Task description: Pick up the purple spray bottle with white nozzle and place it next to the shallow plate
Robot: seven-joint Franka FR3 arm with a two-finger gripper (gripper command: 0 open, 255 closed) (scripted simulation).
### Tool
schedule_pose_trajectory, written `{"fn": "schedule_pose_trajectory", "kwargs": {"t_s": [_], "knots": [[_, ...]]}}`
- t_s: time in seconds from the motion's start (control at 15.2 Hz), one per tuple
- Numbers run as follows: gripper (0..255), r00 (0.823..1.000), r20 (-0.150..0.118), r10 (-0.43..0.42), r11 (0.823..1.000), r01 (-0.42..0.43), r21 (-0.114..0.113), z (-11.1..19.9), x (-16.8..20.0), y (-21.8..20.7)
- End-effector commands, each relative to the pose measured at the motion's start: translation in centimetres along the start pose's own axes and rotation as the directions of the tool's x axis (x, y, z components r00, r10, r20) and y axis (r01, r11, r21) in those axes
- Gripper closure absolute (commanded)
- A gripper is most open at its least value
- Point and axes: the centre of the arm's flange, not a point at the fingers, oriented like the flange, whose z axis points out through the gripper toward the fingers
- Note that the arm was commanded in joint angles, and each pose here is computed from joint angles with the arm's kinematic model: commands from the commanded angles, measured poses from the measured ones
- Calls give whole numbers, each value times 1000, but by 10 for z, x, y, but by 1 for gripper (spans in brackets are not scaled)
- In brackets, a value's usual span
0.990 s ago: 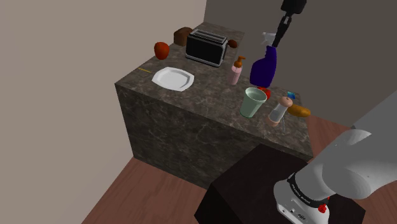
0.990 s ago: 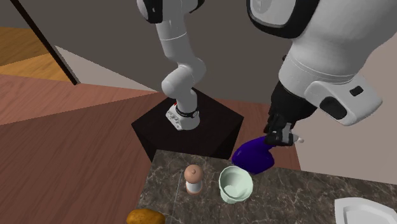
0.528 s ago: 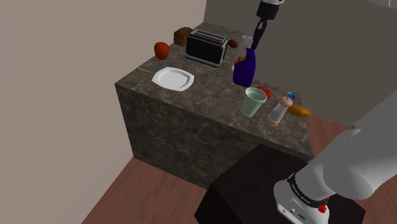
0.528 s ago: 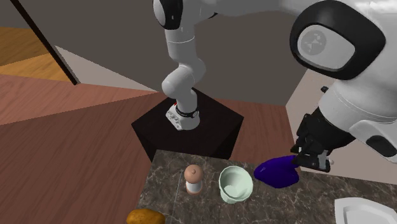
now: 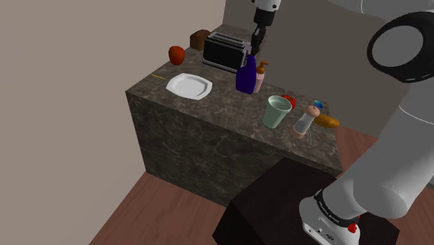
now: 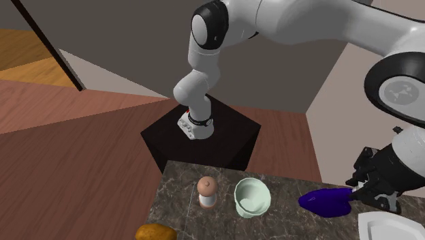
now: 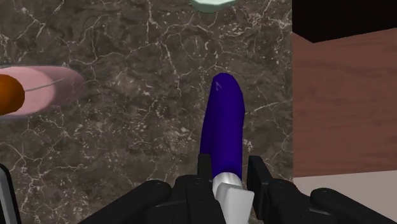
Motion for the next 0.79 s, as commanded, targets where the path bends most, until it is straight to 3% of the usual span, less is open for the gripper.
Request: {"fn": "schedule_pose_trajectory", "kwargs": {"t_s": [0.0,0.33,0.73], "knots": [[255,1000,-1,0,1000,0,0,12,24,4],[255,1000,-1,0,1000,0,0,39,84,13],[255,1000,-1,0,1000,0,0,67,89,14]]}}
